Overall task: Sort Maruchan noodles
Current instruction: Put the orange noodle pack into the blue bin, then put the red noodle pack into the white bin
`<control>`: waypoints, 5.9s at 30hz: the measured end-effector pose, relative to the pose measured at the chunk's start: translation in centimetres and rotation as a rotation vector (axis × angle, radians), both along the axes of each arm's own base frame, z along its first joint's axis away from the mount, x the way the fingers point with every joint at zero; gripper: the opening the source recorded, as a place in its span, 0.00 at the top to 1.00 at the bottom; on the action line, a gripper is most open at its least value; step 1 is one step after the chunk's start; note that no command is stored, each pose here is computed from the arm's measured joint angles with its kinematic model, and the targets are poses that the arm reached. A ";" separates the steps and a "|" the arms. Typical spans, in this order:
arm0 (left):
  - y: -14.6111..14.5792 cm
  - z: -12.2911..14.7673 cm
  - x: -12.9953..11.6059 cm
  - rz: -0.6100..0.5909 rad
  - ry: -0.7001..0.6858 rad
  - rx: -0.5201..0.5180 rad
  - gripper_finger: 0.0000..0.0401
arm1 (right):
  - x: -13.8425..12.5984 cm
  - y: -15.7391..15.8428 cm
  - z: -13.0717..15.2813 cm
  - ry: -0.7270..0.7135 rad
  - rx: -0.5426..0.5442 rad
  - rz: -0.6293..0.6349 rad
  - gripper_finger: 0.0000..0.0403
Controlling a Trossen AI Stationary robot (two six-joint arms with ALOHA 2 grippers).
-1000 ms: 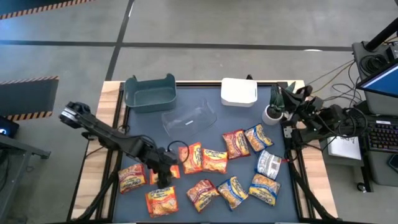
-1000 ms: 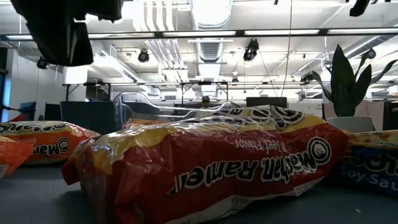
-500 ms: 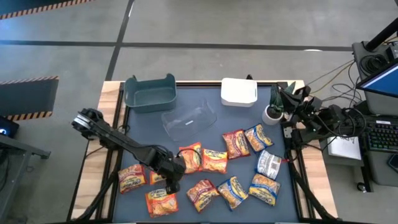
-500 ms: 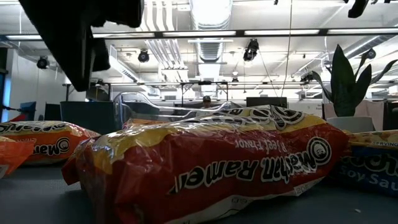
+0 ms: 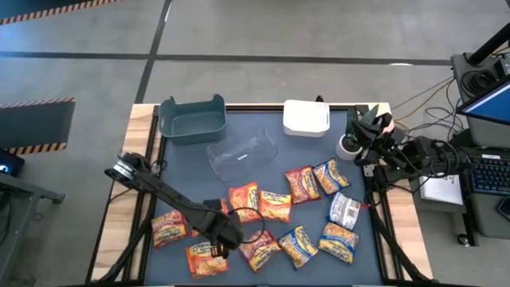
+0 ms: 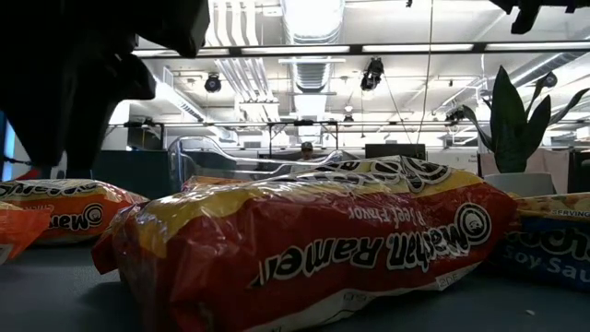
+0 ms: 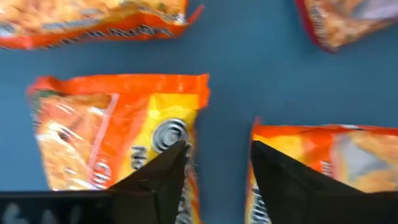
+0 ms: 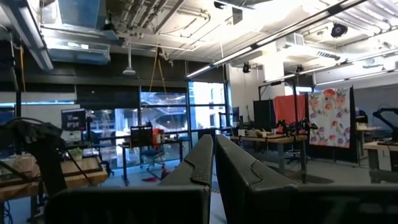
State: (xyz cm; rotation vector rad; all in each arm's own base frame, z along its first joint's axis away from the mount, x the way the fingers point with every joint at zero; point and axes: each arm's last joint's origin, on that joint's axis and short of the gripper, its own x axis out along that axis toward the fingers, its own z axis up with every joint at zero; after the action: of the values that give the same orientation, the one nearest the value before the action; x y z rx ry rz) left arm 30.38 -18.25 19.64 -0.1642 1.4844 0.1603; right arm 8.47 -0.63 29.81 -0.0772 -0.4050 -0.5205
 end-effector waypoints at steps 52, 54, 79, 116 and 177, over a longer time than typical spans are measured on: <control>-1.3 -5.5 -3.2 -0.170 -0.243 0.341 0.77 | 0.5 0.1 -1.1 0.037 0.061 0.057 0.98; -1.4 -5.4 -3.2 -0.170 -0.242 0.340 0.85 | 0.5 0.1 -1.1 0.038 0.061 0.057 0.98; 1.8 6.5 -6.3 -0.056 -0.641 0.370 1.00 | 0.5 0.1 -1.1 0.044 0.055 0.054 0.98; 25.9 13.5 -7.3 -0.456 -0.309 0.810 1.00 | 0.5 0.1 -1.1 0.086 -0.018 0.011 0.98; 41.3 9.1 -8.2 -0.238 -0.106 0.405 0.74 | 0.6 0.1 -1.5 0.121 -0.009 0.015 0.98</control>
State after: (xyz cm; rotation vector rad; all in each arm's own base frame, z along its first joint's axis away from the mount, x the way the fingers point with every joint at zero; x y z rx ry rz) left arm 22.19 23.05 28.69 0.3251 1.3252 0.2511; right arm 9.10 -0.53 28.33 -0.1141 -0.2891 -0.4965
